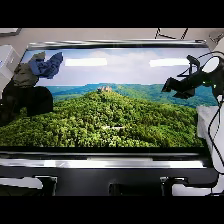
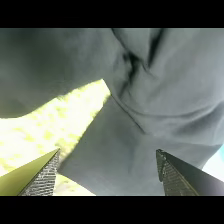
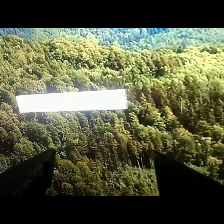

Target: Fold the clothes and pants, and hang the long-sleeved shirts on hangers.

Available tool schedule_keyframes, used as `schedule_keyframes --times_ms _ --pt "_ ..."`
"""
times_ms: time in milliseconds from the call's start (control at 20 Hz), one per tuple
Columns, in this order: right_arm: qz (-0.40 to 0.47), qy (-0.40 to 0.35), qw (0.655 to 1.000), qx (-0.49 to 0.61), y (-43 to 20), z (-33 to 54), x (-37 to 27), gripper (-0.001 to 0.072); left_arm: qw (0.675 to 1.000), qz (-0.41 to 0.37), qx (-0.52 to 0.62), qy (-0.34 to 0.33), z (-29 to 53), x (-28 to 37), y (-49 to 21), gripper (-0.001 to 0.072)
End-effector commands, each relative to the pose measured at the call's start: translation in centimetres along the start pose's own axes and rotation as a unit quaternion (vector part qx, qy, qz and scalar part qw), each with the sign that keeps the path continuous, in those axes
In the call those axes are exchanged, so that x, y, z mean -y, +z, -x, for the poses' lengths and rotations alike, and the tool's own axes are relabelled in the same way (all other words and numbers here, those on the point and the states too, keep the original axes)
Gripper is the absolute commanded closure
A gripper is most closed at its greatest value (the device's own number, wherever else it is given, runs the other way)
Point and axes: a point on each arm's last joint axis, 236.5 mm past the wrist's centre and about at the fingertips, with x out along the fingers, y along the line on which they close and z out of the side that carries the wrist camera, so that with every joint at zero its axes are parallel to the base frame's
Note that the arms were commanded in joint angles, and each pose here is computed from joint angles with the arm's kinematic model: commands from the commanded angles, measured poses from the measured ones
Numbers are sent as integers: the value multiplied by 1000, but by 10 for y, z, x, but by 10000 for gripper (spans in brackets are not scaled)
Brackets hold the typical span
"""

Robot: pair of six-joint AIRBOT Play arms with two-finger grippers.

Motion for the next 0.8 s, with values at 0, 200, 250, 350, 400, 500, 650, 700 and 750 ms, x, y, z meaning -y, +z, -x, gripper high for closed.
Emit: schedule_keyframes --times_ms 0,200,250,350,400,500,650,700,750 --pt "3 0 1000 -1 0 0 0 38 1000 18 -10 -21 -17 10 -6 -3" --pt "3 0 1000 -1 -1 0 0 38 998 25 35 -39 -31 21 12 -3" --pt "3 0 1000 -1 -1 0 0 38 997 31 44 -47 -35 24 15 -3" --pt "3 0 1000 -2 -1 0 0 38 996 51 47 -57 -46 26 16 -3" --pt "2 0 1000 -2 -1 0 -1 38 996 48 52 -56 -50 26 17 -3" --pt "3 0 1000 -5 -2 0 0 38 995 36 72 -55 -56 29 23 -2" --pt "3 0 1000 -8 -4 0 0 38 992 32 108 -58 -57 35 35 -1" --pt "2 0 1000 -8 -4 0 0 38 991 30 120 -59 -57 38 39 0" --pt "2 0 1000 -8 -4 0 0 38 989 29 128 -60 -58 39 42 12"
